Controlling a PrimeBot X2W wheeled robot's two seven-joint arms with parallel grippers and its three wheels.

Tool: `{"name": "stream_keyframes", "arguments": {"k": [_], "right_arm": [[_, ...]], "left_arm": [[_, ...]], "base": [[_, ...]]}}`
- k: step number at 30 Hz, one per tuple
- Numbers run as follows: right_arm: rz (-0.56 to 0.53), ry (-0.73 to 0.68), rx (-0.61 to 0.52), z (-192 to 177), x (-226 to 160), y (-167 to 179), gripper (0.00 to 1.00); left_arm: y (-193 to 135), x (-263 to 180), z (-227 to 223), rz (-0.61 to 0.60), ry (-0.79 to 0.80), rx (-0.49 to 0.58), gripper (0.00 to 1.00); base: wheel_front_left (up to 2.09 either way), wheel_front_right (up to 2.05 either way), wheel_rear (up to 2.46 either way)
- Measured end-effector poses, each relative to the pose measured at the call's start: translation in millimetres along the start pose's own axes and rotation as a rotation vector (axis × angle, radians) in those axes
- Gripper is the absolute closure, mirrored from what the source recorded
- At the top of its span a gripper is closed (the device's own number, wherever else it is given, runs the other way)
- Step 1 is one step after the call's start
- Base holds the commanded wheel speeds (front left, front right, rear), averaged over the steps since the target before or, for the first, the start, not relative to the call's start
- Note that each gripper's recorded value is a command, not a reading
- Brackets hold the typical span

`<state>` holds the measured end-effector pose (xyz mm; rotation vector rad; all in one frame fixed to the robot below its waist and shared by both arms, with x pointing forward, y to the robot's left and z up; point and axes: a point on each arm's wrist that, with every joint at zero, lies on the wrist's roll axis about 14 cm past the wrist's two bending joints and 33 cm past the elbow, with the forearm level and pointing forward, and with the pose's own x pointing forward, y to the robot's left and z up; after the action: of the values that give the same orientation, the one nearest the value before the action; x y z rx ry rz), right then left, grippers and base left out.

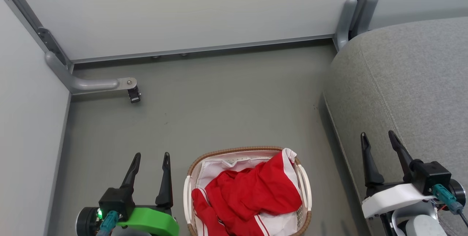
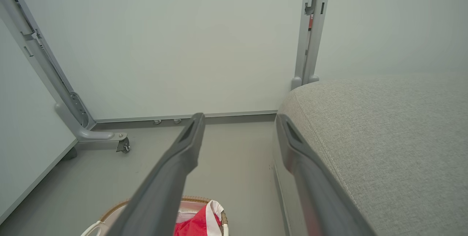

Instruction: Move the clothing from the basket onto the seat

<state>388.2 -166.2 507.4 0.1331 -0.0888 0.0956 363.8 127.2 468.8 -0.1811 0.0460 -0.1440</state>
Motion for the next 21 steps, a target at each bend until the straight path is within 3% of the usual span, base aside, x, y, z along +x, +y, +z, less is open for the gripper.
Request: {"name": "stream_keyframes", "arguments": {"k": [14,21], "right_arm": [[-0.041,-0.019,-0.001,-6,48,-19,0.0],[-0.107,-0.052,0.011,-11,80,-47,0.0]], "left_arm": [[-33,65,-20,-0.17,0.054,0.038,0.0],[-58,105,-69,-0.315,0.173,0.122,0.0]], "base": [[0.0,0.0,0.0],[0.0,0.0,0.0]]}}
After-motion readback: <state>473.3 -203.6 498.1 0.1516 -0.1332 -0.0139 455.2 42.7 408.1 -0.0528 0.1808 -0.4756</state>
